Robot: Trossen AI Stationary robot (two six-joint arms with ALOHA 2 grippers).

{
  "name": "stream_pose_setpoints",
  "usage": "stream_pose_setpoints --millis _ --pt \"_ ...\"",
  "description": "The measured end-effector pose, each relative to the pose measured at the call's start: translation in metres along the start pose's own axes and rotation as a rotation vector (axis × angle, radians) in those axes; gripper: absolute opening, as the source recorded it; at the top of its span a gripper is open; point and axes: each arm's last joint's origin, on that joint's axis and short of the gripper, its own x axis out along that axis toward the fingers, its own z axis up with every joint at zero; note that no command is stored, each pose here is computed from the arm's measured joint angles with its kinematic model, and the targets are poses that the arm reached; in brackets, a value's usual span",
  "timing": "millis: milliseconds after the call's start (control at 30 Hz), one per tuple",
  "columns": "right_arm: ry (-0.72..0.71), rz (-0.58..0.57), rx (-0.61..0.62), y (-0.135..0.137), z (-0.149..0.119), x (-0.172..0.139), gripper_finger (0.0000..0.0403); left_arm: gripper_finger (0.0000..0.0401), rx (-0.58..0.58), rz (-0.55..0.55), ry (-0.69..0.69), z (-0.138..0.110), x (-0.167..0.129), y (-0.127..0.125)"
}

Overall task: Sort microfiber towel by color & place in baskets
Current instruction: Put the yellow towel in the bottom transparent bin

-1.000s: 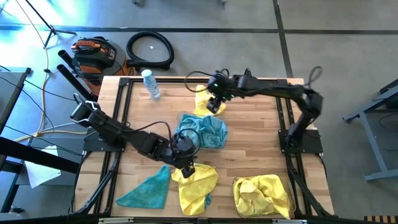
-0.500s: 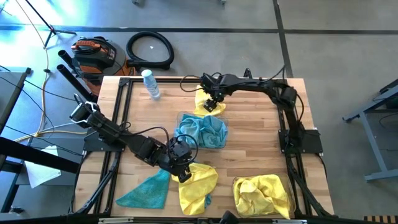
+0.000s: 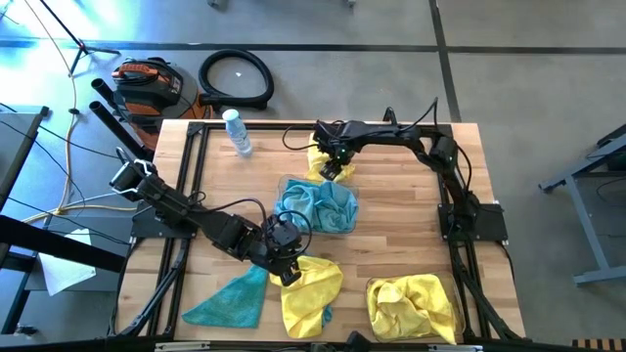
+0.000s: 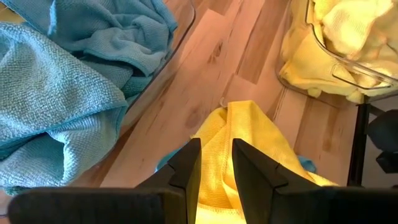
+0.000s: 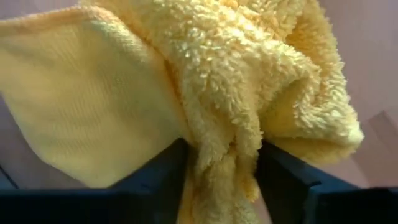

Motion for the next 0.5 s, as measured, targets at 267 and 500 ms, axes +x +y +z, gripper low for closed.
stream_pose_setpoints --millis 267,500 --pt "-0.060 -0.008 -0.018 -0.016 0.002 -0.025 0.0011 0.0077 -0.030 0.030 -0.021 0.002 0.001 0.003" --pt "-0.200 -0.037 -0.013 -0.022 -0.004 -0.095 0.0016 0.0077 -0.038 0.049 -0.017 0.005 0.003 0.008"
